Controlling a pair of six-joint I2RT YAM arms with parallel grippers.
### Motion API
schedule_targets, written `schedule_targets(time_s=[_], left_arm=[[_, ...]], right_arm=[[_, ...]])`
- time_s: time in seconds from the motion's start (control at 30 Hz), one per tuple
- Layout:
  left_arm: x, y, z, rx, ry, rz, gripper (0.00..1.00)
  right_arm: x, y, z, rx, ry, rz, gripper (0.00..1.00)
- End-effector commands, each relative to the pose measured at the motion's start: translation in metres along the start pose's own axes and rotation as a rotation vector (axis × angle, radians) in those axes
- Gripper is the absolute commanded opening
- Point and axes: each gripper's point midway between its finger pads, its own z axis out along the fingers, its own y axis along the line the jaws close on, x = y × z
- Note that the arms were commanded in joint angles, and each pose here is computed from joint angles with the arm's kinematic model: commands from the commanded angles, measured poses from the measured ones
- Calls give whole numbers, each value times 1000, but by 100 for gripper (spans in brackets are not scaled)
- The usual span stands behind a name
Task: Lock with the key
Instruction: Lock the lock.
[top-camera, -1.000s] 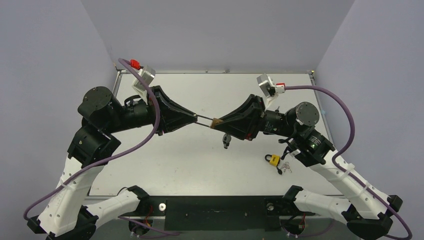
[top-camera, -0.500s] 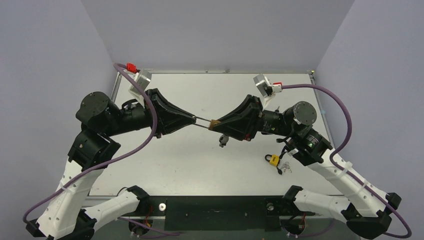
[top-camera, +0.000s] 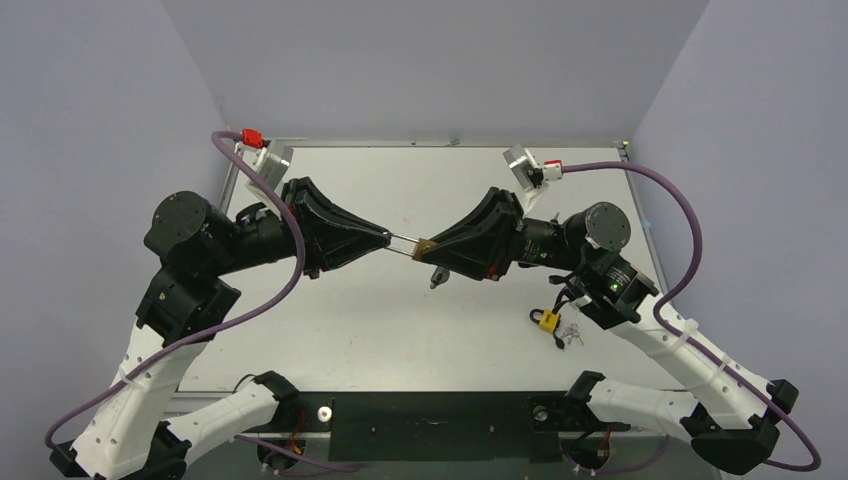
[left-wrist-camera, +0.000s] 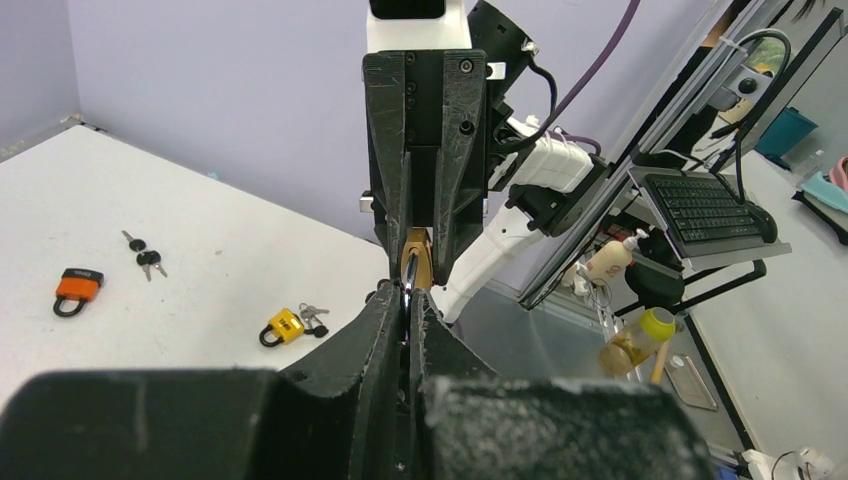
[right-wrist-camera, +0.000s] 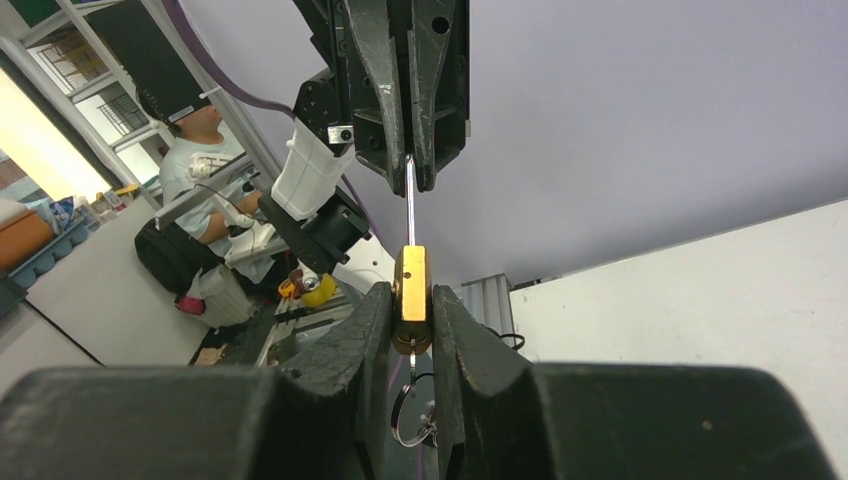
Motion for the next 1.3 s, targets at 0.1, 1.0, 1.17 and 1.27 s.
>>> schedule_targets(time_s=[0.1,1.0,1.17,1.27], left_arm=[[14,-3,11,50,31,-37,0],[73,5,36,-21,179,-69,0],[70,13,36,-78,157,-70,0],[54,28,30,-192,80,-50,0]], right_arm=[[-32,5,11,9,-117,-53,0],[-49,-17,14,143,-148,-76,0],[-43,-22,14,160,-129,-78,0],[-39,-27,8,196,-122,-98,0]])
